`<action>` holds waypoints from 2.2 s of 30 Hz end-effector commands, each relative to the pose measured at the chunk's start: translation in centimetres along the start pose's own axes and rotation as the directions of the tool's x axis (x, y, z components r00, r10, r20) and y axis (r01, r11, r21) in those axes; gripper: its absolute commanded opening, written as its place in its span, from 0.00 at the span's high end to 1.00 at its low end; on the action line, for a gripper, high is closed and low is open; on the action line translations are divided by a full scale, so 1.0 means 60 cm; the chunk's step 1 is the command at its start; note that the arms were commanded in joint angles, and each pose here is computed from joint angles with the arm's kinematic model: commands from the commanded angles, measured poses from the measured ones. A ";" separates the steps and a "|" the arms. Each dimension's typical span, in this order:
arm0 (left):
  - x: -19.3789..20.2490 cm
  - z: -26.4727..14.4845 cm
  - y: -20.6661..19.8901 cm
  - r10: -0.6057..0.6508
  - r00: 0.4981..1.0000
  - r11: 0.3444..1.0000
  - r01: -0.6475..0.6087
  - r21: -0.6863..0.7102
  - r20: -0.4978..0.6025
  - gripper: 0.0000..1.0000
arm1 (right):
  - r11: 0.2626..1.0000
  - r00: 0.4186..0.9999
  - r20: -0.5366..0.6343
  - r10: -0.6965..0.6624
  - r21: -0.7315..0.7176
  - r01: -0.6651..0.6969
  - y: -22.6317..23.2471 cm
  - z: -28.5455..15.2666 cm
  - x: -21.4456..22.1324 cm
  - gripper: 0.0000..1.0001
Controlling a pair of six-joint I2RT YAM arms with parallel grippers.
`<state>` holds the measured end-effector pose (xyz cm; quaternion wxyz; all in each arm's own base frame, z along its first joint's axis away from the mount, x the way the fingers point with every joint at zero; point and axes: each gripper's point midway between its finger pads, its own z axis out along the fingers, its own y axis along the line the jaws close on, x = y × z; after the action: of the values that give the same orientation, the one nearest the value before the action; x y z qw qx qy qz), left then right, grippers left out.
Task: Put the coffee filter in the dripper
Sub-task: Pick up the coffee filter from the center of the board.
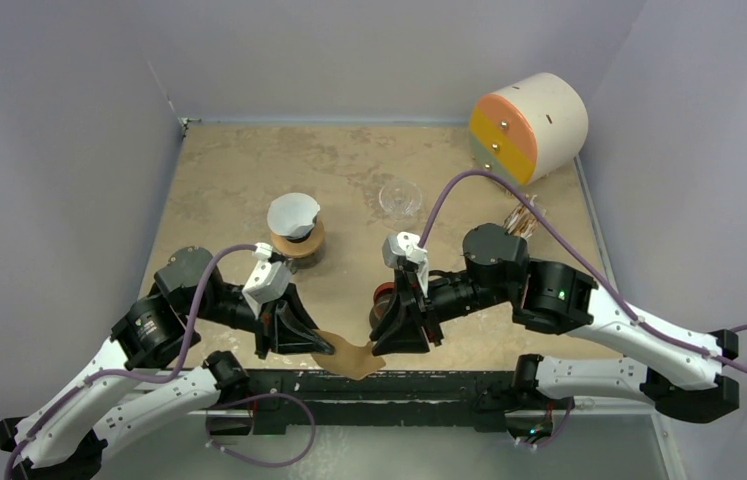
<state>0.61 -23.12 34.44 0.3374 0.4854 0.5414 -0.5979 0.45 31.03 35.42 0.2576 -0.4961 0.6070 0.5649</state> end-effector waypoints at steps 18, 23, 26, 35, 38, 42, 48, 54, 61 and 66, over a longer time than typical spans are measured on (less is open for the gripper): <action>-0.012 0.001 -0.003 0.028 1.000 1.000 -0.028 0.011 0.013 1.00 | 0.995 0.998 0.049 -0.049 0.085 0.045 -0.011 -0.018 -0.016 0.67; -0.011 0.001 -0.002 0.025 1.000 1.000 -0.025 0.009 0.013 1.00 | 0.995 0.996 0.068 -0.063 0.082 0.058 -0.004 -0.026 -0.024 0.67; -0.010 0.001 -0.001 0.024 1.000 1.000 -0.024 0.008 0.012 1.00 | 0.995 0.994 0.078 -0.071 0.075 0.065 0.002 -0.030 -0.026 0.66; -0.011 0.003 0.001 0.021 1.000 1.000 -0.021 0.010 0.014 1.00 | 0.997 0.994 0.090 -0.066 0.055 0.062 0.010 -0.034 -0.023 0.62; -0.010 0.004 0.003 0.018 1.000 1.000 -0.018 0.007 0.013 1.00 | 0.998 0.997 0.060 -0.046 0.038 0.043 0.005 -0.023 -0.012 0.62; -0.011 0.004 0.003 0.016 1.000 1.000 -0.016 0.006 0.013 1.00 | 0.999 0.999 0.035 -0.029 0.026 0.029 -0.001 -0.010 -0.005 0.63; -0.011 0.003 0.003 0.016 1.000 1.000 -0.016 0.000 0.013 1.00 | 0.999 0.999 0.025 -0.032 0.010 0.031 0.000 -0.004 -0.005 0.68; -0.009 0.004 0.005 0.015 1.000 1.000 -0.015 -0.002 0.009 1.00 | 0.999 0.999 0.019 -0.032 0.002 0.032 0.002 -0.005 -0.003 0.75; -0.009 0.004 0.005 0.018 1.000 1.000 -0.018 -0.002 0.009 1.00 | 0.999 0.999 0.020 -0.038 -0.033 0.039 0.012 -0.005 -0.002 1.00; -0.004 0.004 0.011 0.016 1.000 1.000 -0.015 -0.015 0.003 1.00 | 0.996 0.999 0.029 -0.038 -0.075 0.040 0.024 -0.005 -0.002 1.00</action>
<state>0.84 -23.39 34.25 0.3330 0.4844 0.5455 -0.5974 0.31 30.78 35.01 0.2586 -0.5020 0.6029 0.5636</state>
